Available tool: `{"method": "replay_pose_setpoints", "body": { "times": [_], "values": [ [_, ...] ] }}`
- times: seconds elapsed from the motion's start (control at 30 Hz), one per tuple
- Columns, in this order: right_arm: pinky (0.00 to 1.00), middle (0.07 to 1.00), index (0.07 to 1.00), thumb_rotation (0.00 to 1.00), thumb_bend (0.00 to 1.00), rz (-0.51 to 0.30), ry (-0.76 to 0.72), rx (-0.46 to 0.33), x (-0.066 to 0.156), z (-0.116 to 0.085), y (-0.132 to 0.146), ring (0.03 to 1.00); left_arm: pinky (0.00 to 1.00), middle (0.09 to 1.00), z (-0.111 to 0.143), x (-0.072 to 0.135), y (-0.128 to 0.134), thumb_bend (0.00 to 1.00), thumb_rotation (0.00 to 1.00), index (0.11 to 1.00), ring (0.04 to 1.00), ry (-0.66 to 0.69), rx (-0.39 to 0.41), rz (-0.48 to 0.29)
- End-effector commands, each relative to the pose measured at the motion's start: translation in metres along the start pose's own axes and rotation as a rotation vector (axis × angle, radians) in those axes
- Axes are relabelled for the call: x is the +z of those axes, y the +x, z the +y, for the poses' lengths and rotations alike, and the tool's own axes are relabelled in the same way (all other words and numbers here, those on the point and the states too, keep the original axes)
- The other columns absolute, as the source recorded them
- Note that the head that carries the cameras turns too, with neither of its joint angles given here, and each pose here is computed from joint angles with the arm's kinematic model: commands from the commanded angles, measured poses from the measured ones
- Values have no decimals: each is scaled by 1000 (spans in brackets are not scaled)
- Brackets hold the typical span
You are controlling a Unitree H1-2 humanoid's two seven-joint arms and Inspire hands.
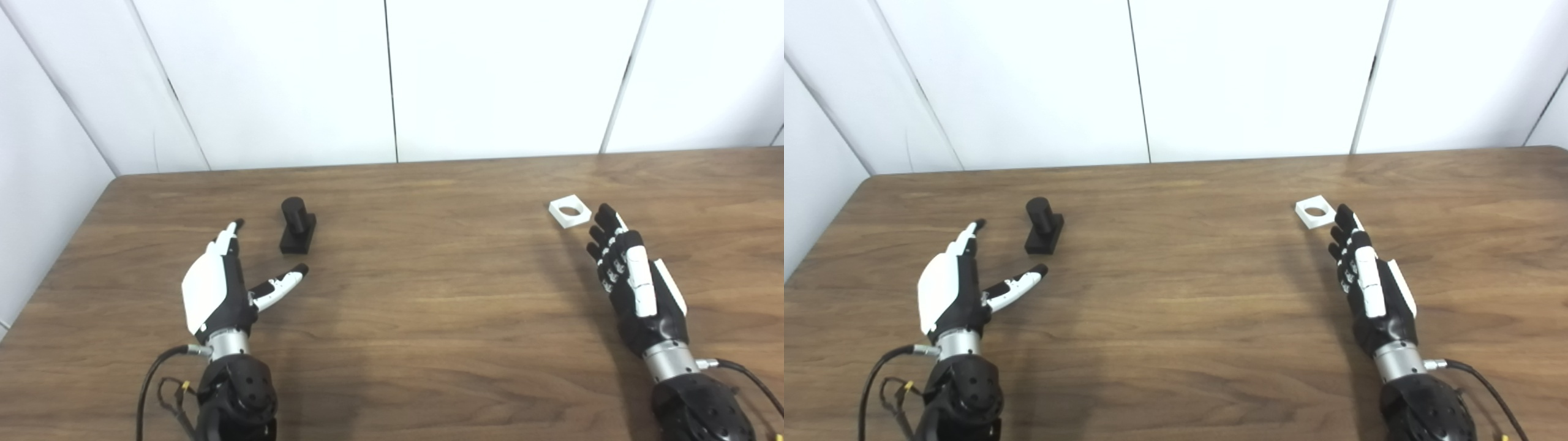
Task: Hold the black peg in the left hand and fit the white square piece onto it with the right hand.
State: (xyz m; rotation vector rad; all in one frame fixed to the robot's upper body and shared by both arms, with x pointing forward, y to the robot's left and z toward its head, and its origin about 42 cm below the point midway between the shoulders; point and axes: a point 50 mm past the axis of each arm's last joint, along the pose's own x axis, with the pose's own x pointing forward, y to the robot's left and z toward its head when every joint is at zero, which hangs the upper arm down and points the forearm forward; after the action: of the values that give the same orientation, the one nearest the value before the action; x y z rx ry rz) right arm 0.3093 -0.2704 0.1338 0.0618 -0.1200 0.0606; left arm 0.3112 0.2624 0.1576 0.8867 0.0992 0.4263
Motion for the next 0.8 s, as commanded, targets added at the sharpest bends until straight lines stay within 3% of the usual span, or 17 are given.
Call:
{"method": "replay_pose_setpoints", "body": {
  "times": [0.0,0.3,0.77],
  "values": [
    [1000,1000,986,978,537,-41,13,11,0,4,3,1000,845,937,13,14,19,812,446,874,966,32,59,-55],
    [1000,1000,981,960,555,-36,20,0,-5,6,2,1000,990,954,7,22,45,805,476,844,996,143,40,-95],
    [1000,1000,982,951,587,-48,20,-3,-6,7,2,1000,982,959,-12,39,69,822,485,834,1000,227,23,-115]
  ]
}}
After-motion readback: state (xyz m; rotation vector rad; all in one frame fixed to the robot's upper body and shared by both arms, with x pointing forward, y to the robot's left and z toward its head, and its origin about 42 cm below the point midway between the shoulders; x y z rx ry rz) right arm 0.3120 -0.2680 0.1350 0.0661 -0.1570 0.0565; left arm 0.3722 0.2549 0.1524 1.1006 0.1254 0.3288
